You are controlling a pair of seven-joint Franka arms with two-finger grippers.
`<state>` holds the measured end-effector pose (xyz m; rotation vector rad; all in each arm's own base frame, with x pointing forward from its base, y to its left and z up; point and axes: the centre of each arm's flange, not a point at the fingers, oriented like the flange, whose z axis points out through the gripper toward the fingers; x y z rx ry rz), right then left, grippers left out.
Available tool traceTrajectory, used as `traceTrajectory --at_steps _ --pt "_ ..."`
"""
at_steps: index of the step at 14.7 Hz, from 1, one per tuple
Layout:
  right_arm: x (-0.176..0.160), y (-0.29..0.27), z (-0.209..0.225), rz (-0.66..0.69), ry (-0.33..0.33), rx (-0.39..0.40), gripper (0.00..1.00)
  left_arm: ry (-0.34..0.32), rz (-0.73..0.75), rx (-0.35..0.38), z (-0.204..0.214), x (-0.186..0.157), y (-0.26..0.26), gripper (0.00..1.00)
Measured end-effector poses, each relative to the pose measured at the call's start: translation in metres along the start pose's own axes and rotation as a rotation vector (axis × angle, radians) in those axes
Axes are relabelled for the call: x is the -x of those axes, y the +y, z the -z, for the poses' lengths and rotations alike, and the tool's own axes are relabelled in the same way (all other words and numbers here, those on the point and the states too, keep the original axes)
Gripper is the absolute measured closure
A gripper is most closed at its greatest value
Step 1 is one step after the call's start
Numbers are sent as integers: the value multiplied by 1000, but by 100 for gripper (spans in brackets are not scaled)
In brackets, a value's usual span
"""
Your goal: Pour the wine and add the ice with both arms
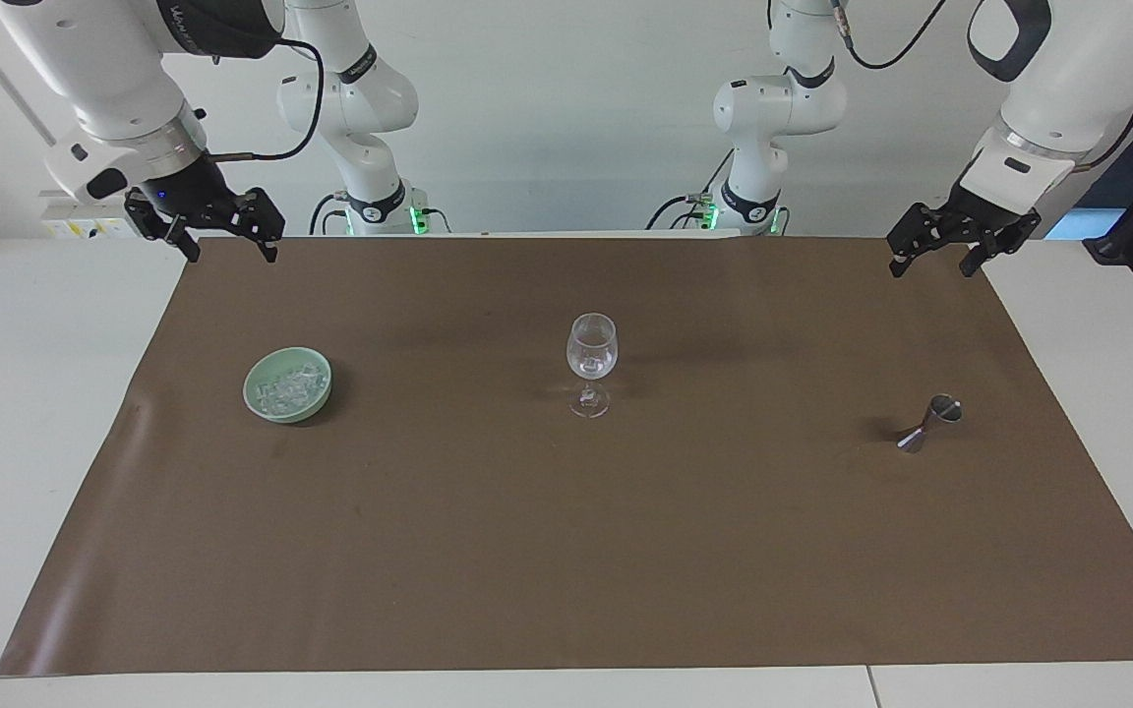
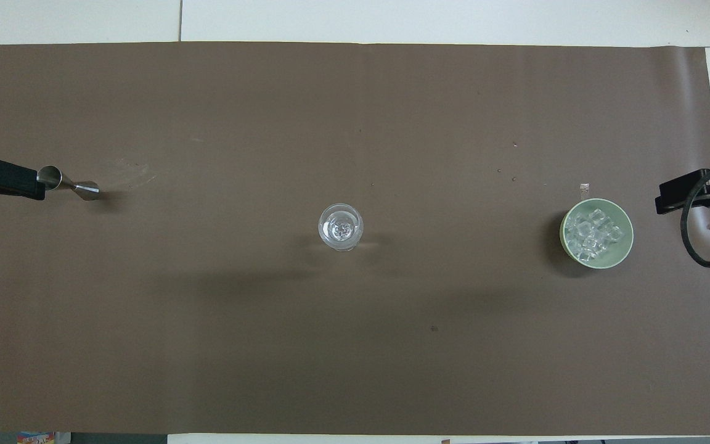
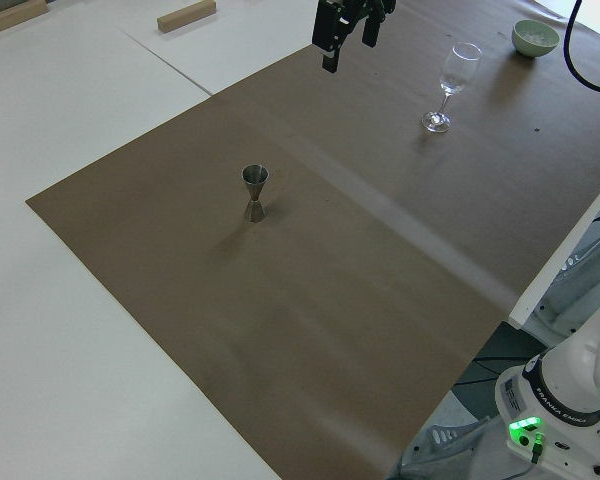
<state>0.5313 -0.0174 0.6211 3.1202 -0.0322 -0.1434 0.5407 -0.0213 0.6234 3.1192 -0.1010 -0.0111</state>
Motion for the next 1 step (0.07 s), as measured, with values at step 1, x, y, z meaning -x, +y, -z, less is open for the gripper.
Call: traceTrajectory --at_steps 1 --pt "0 0 0 0 0 0 0 1 0 0 0 0 0 0"
